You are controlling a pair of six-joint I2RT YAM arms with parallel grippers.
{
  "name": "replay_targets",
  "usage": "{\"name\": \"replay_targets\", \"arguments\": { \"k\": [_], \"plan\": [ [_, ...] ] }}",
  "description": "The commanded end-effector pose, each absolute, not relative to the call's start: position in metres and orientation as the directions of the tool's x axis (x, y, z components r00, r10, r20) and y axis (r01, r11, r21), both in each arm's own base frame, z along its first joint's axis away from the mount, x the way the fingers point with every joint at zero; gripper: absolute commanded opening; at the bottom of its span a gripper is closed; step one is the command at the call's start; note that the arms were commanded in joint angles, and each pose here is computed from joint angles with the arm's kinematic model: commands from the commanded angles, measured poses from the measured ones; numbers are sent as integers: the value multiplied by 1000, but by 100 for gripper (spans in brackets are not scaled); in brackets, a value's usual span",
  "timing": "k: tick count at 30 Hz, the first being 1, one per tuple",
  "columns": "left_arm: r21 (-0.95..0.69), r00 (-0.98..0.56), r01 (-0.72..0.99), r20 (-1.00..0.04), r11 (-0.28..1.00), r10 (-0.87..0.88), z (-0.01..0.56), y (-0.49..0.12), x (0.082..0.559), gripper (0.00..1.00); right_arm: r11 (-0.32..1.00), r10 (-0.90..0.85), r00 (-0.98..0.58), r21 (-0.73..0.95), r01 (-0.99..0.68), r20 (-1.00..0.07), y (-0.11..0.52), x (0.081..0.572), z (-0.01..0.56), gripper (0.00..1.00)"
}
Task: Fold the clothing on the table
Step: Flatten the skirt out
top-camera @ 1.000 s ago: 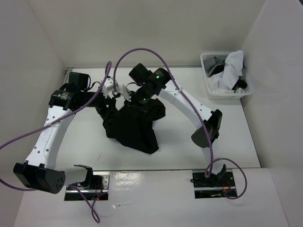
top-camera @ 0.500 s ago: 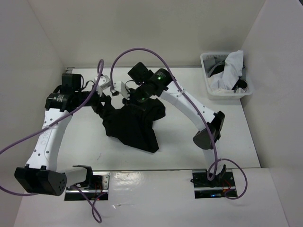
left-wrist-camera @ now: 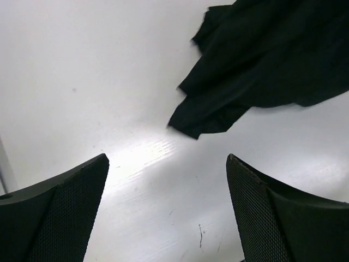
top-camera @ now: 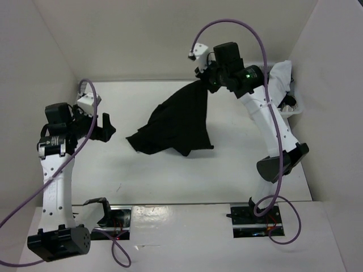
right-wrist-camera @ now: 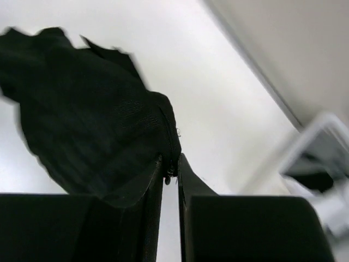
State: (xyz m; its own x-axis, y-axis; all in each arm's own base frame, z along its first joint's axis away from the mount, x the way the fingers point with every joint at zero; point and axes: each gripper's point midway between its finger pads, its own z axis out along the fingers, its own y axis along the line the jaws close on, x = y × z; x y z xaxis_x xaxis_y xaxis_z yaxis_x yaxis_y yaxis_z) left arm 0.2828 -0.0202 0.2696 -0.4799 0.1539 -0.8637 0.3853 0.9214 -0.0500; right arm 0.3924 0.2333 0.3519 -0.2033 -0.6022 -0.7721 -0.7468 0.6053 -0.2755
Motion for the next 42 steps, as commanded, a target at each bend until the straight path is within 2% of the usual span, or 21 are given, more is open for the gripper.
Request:
{"name": "replay_targets", "arguments": {
  "k": [1, 3, 7, 11, 14, 19, 21, 22, 23, 24, 26, 27, 30, 31, 32, 34, 35, 36, 38, 42],
  "plan": [
    [-26, -468, 245, -879, 969, 95, 275, 1, 276, 94, 796, -526, -190, -401, -454, -829, 180, 425, 402, 3],
    [-32, -463, 189, -884, 981, 60, 274, 9, 272, 98, 837, -516, -194, -443, -321, -834, 159, 434, 413, 3],
    [-34, -478, 134, -878, 990, 34, 257, 21, 269, 99, 871, -475, -176, -434, -229, -862, 150, 441, 429, 3],
    [-32, -471, 86, -882, 996, 13, 258, 30, 264, 99, 831, -490, -132, -417, -368, -861, 197, 430, 422, 3],
    [-31, -463, 56, -886, 998, -1, 258, 36, 263, 99, 729, -547, -118, -401, -555, -829, 255, 408, 389, 3],
    [-13, -435, 29, -900, 1000, 1, 264, 41, 258, 99, 482, -641, -81, -317, -817, -764, 349, 340, 329, 4],
    [-4, -417, 29, -909, 1000, 8, 269, 41, 258, 99, 386, -667, -74, -260, -885, -741, 375, 317, 300, 17],
    [-4, -417, 29, -909, 1000, 8, 269, 41, 258, 99, 334, -676, -55, -239, -912, -735, 390, 301, 291, 31],
    [-9, -410, 14, -912, 1000, -2, 271, 43, 256, 99, 297, -683, -51, -213, -931, -729, 401, 293, 280, 57],
    [-12, -417, 14, -909, 1000, -5, 267, 43, 256, 99, 245, -681, -62, -147, -958, -729, 410, 277, 268, 67],
    [-9, -410, 14, -912, 1000, -2, 269, 42, 254, 99, 172, -684, -75, -61, -983, -726, 421, 263, 258, 80],
    [-9, -410, 14, -912, 1000, -2, 269, 42, 254, 99, 107, -673, -59, -19, -994, -737, 427, 251, 260, 81],
    [-13, -408, 24, -913, 1000, -2, 270, 40, 254, 99, 62, -646, -28, -16, -998, -762, 421, 248, 287, 84],
    [-7, -406, 36, -914, 999, 8, 270, 39, 254, 99, 73, -626, -23, -30, -997, -779, 413, 254, 301, 85],
    [-15, -413, 45, -911, 999, 5, 268, 37, 253, 99, 137, -609, -50, -43, -990, -791, 395, 279, 311, 85],
    [-41, -448, 116, -894, 992, 16, 258, 26, 252, 99, 313, -595, -110, -103, -944, -796, 361, 315, 325, 85],
    [-69, -481, 143, -877, 987, 8, 252, 23, 255, 99, 407, -596, -167, -117, -906, -785, 336, 342, 312, 85],
    [-89, -496, 210, -868, 974, 28, 248, 12, 256, 99, 475, -573, -191, -133, -870, -797, 315, 348, 322, 85],
    [-155, -593, 259, -805, 953, 30, 231, 3, 261, 99, 591, -585, -293, -150, -793, -756, 268, 369, 293, 87],
    [-242, -741, 360, -660, 901, 119, 196, -25, 278, 99, 714, -539, -359, -186, -676, -762, 209, 377, 279, 87]
  ]
}}
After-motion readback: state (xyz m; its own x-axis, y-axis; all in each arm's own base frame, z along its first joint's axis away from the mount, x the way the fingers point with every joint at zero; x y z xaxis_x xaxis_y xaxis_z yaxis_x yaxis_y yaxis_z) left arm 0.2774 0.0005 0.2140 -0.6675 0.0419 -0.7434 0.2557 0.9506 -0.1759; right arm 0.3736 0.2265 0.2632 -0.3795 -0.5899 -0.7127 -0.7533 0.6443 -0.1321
